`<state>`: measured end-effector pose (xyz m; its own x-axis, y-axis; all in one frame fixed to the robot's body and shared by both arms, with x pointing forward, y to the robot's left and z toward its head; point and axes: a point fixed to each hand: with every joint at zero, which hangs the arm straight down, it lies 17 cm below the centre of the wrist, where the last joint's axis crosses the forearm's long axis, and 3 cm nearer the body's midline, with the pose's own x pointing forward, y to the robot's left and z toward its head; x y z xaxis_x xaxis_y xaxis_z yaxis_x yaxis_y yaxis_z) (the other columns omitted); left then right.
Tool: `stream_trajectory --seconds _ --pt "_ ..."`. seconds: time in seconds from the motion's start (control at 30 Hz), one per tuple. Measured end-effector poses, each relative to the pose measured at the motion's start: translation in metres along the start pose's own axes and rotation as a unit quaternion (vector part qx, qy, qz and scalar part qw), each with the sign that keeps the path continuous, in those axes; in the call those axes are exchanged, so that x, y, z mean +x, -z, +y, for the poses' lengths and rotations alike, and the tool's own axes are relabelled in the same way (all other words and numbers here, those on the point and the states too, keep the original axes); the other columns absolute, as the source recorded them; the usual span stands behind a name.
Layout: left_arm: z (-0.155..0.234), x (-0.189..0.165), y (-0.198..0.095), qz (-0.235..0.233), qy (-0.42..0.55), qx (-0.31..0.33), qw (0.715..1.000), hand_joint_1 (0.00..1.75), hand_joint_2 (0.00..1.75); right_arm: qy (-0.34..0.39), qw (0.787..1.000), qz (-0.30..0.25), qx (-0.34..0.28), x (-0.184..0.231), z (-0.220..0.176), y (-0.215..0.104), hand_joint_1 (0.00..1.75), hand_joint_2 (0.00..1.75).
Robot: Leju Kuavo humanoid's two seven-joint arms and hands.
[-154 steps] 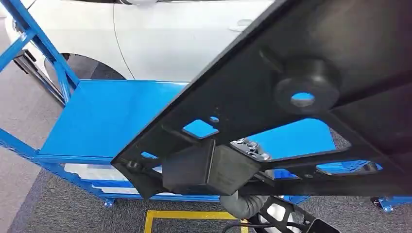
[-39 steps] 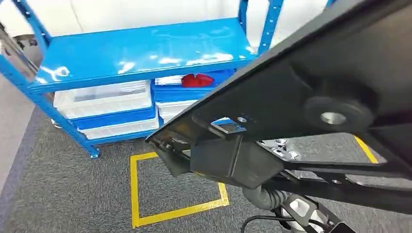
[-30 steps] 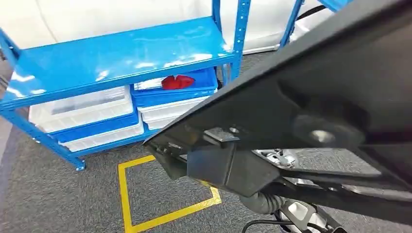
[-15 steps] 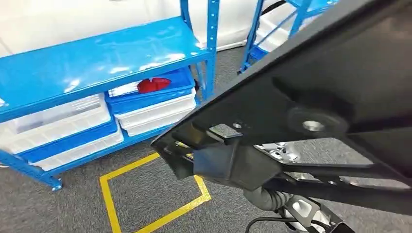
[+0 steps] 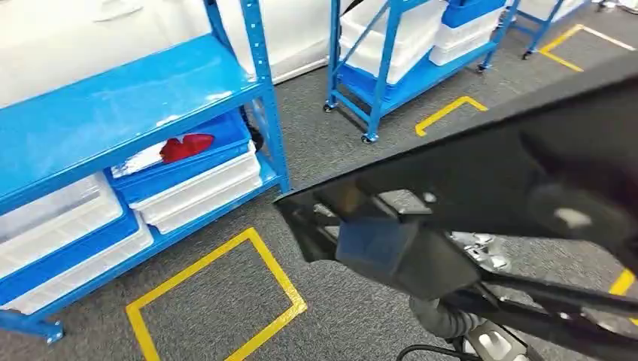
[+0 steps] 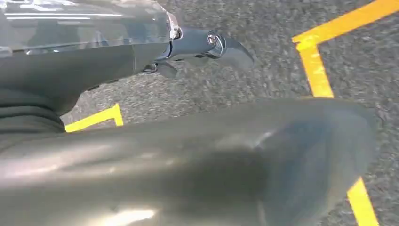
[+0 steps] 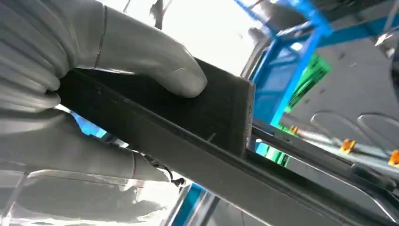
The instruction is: Take the parts from the cabinet and place them on the table.
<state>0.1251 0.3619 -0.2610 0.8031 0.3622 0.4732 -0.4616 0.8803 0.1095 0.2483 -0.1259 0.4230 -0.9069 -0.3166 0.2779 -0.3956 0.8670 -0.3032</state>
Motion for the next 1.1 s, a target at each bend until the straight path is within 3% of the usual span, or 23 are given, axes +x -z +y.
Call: stream_trajectory --seconds 0.37,0.73,1.1 --pt "0.007 0.019 0.005 -0.019 0.01 -0.008 1.0 0.0 0.0 -0.08 0.996 -0.024 -0.022 0.023 -0.012 0.006 1.75 1.75" --pt "0.008 0.02 0.005 -0.021 0.011 -0.01 1.0 0.0 0.0 -0.073 0.997 -0.019 -0.023 0.024 -0.008 0.002 1.75 1.75" --pt "-0.01 0.014 0.001 -0.023 0.03 -0.036 0.999 0.0 0.0 -0.003 0.999 -0.031 -0.007 0.024 0.004 0.011 1.75 1.75"
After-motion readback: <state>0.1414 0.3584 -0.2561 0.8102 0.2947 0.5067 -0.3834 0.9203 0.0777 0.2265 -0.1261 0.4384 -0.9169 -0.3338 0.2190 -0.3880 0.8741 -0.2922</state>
